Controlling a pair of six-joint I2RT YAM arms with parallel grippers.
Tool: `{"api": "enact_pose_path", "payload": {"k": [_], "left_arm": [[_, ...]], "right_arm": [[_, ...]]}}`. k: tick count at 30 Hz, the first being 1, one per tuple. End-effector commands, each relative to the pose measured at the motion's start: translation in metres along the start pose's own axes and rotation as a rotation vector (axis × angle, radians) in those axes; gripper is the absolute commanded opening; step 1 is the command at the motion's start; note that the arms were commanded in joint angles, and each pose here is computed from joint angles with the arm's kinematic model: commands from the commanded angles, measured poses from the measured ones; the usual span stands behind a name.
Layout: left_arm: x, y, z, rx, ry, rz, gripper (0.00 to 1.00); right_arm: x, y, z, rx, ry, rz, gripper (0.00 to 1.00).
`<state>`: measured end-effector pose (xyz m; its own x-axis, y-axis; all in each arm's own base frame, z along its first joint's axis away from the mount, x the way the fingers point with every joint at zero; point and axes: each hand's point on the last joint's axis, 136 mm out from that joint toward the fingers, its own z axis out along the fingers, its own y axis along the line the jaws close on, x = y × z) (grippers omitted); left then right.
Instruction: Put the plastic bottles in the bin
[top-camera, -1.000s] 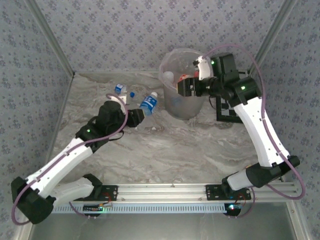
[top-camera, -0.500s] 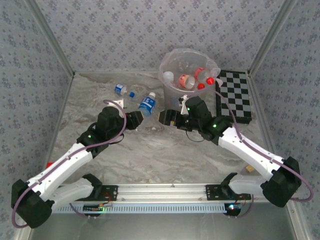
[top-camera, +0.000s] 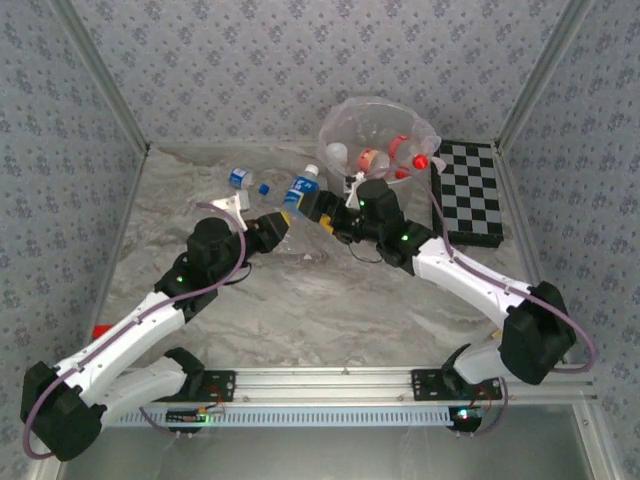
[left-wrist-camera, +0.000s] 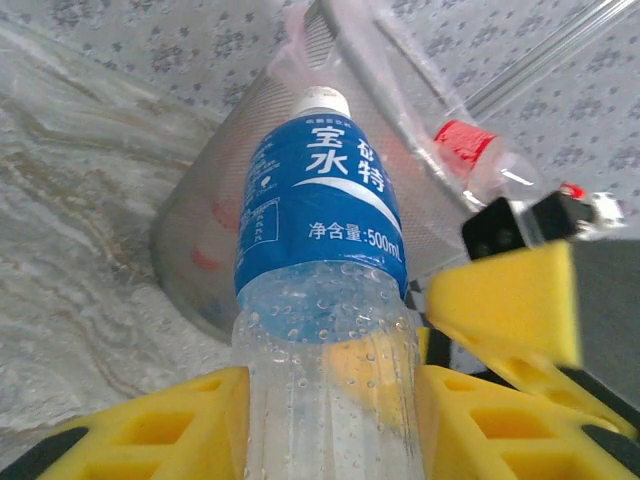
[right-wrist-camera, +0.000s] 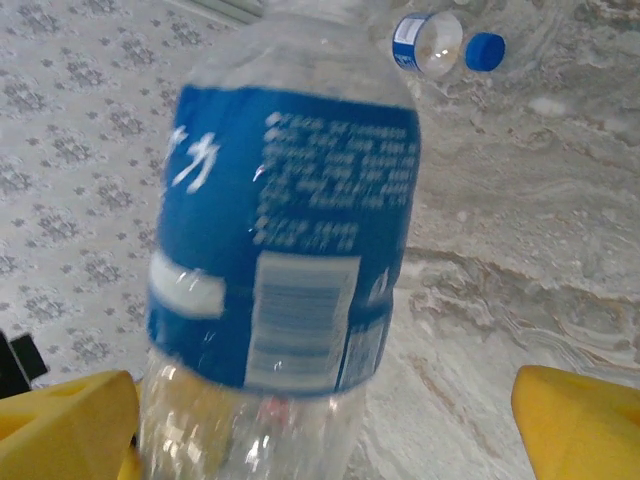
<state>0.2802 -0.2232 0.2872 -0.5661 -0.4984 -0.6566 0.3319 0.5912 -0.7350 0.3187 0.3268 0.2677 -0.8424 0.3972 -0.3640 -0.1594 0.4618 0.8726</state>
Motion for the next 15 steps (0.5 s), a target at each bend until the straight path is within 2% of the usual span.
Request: {"api": "enact_pose_path", "payload": {"k": [1, 4, 8, 9, 12, 15], "left_arm": [[-0.017, -0.03, -0.004, 0.138, -0.057, -0.037, 0.45], [-0.013, -0.031, -0.001, 0.151, -0.049, -0.047, 0.45], [-0.009, -0.034, 0.004, 0.16, -0.037, -0.045, 0.44], [-0.008, -0.034, 0.005, 0.16, -0.034, -0.046, 0.44], [-0.008, -0.033, 0.007, 0.149, -0.032, -0.038, 0.44], [-0.011, -0.029, 0.006, 0.116, -0.039, -0.018, 0.48]], "right_arm": [[-0.024, 0.038, 0.004, -0.132, -0.038, 0.007, 0.94], [-0.032, 0.044, 0.01, -0.167, -0.038, 0.02, 0.85], [-0.042, 0.047, 0.011, -0.181, -0.055, 0.012, 0.62], [-0.05, 0.06, 0.006, -0.204, -0.074, -0.004, 0.58], [-0.056, 0.065, 0.002, -0.202, -0.081, -0.025, 0.46], [-0.067, 0.074, -0.008, -0.204, -0.101, -0.065, 0.4]]}}
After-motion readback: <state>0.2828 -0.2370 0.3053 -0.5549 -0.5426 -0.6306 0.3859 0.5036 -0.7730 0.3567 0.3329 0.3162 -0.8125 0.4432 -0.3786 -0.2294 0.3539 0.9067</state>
